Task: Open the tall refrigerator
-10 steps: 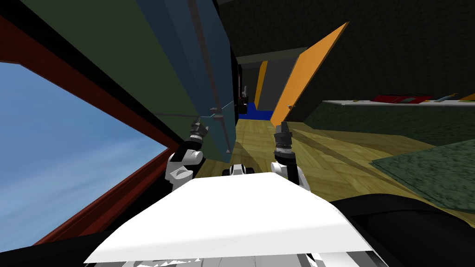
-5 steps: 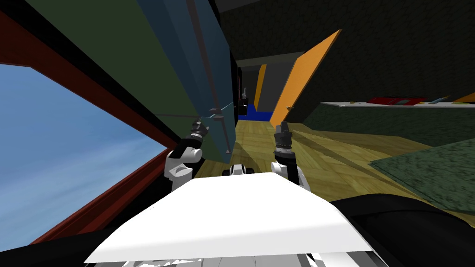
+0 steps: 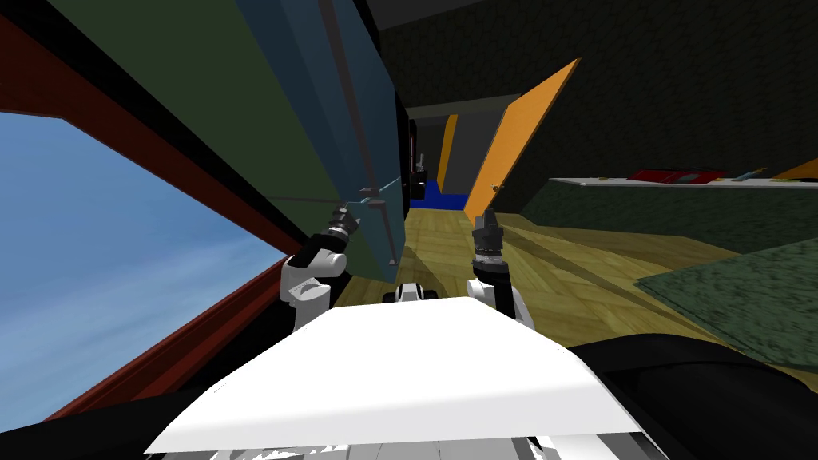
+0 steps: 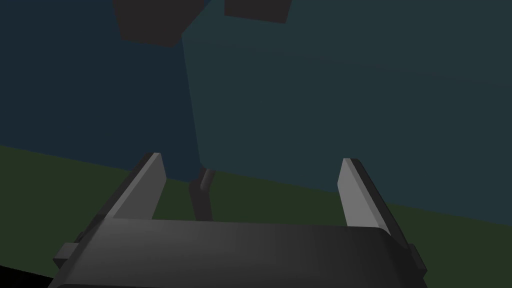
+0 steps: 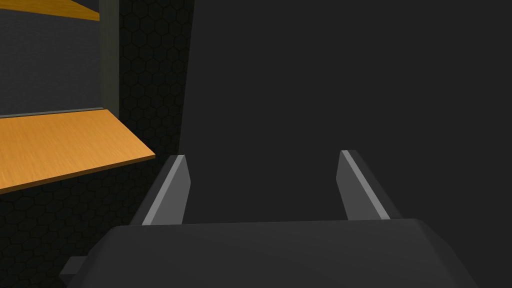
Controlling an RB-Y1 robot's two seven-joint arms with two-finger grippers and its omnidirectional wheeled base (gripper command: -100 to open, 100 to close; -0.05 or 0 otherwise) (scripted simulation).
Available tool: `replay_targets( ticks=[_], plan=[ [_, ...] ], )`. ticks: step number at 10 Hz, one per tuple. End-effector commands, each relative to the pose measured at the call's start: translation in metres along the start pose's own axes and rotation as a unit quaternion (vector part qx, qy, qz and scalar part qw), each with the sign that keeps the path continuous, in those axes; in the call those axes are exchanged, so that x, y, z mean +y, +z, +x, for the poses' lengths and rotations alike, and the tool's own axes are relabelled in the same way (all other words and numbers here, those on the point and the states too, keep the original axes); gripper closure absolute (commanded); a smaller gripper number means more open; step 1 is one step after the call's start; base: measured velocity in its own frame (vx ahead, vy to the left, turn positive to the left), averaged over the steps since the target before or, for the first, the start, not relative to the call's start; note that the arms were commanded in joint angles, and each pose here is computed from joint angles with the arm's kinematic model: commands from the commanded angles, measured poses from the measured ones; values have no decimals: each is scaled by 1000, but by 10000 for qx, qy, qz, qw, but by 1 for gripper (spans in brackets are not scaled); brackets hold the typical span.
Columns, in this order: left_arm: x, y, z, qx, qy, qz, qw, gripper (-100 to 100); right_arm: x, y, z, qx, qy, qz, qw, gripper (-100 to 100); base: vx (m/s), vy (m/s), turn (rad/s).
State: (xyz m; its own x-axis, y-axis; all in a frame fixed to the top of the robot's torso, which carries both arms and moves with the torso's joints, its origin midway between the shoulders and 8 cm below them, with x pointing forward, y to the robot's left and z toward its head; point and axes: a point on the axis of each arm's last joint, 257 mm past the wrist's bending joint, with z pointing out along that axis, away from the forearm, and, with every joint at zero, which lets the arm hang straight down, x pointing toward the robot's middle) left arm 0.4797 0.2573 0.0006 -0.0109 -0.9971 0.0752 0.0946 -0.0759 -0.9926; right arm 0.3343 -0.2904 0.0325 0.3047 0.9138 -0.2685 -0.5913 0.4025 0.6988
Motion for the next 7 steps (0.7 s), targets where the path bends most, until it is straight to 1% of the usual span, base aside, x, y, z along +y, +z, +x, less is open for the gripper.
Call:
replay_targets(
  ticks=[1, 3, 4, 5, 7],
  plan=[
    [-13, 1, 6, 38, 20, -43, 10000, -100, 0, 0, 0, 0, 0, 0, 10000, 0, 17, -33, -22],
    [-25, -1, 10, 60, 54, -38, 10000, -100, 0, 0, 0, 0, 0, 0, 10000, 0, 4, -25, -20],
    [-25, -1, 10, 60, 54, -38, 10000, -100, 0, 0, 0, 0, 0, 0, 10000, 0, 8, -17, 22],
    [-33, -4, 12, 79, 75, -4, 9999, -100, 0, 0, 0, 0, 0, 0, 10000, 0, 9, -15, -36],
    [-33, -4, 12, 79, 75, -4, 9999, -100, 0, 0, 0, 0, 0, 0, 10000, 0, 10, -9, 20]
  ],
)
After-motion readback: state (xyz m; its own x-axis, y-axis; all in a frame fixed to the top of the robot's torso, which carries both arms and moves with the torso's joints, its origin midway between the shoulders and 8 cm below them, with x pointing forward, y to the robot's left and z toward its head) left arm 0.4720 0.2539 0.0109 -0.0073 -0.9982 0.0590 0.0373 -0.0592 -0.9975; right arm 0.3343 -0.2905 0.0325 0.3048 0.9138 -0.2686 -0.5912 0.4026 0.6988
